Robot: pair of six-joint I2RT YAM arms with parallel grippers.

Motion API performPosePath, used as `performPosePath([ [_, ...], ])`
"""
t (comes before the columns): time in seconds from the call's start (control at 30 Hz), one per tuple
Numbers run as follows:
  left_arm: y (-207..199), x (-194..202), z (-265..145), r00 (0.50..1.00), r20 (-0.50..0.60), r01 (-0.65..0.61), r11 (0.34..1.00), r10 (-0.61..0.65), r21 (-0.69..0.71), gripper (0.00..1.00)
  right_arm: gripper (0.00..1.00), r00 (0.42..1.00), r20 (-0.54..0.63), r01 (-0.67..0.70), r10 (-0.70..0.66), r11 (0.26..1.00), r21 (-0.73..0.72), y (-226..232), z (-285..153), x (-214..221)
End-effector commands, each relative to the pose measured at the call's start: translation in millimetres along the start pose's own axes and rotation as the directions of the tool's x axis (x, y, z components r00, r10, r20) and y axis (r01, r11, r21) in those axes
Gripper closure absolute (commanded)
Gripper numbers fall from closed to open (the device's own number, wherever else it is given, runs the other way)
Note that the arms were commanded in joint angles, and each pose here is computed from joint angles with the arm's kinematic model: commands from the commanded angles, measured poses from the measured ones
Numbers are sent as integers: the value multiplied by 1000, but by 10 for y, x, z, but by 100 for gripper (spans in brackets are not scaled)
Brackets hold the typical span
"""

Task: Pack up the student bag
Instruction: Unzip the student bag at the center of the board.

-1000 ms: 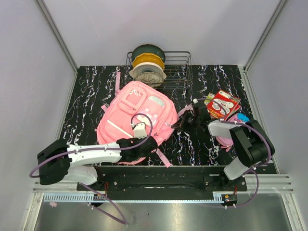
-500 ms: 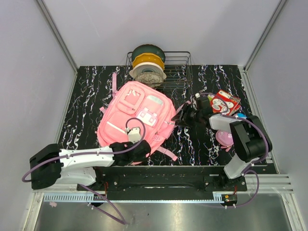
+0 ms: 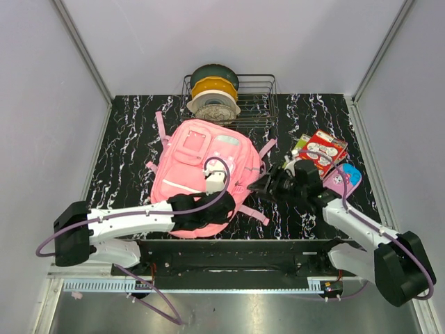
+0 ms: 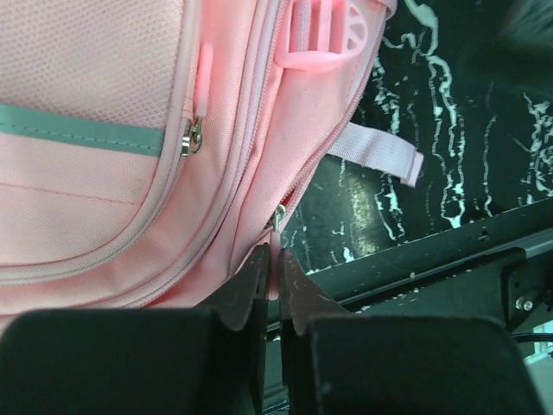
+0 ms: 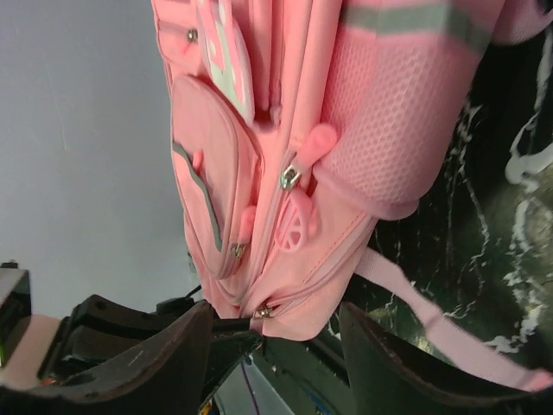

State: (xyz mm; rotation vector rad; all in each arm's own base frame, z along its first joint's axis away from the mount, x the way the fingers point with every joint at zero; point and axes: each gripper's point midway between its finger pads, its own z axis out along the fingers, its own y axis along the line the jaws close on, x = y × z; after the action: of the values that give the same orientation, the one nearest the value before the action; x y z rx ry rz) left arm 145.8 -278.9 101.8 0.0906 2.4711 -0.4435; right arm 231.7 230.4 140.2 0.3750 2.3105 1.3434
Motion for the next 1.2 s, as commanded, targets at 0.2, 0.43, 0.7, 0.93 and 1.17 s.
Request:
performPosePath([
  [0.2, -334, -336, -178, 994, 107, -21, 995, 11, 95, 100, 36, 993, -76, -90, 86, 995, -48, 235, 219, 325],
  [0.43, -426, -386, -266, 990, 136, -34, 991, 17, 126, 100, 40, 994, -58, -99, 97, 995, -33, 174, 360, 318],
  [0.7, -488, -405, -314, 987, 156, -53, 988, 30, 147, 100, 44, 991, -89, -99, 96, 995, -31, 180, 584, 362],
  [0.93, -568, -458, -360, 984, 174, -75, 982, 44, 172, 100, 49, 994, -57, -92, 88, 994, -66, 221, 657, 347],
  [1.17, -594, -444, -358, 984, 172, -81, 981, 50, 178, 100, 100, 996, -60, -78, 72, 991, -106, 333, 746, 326],
])
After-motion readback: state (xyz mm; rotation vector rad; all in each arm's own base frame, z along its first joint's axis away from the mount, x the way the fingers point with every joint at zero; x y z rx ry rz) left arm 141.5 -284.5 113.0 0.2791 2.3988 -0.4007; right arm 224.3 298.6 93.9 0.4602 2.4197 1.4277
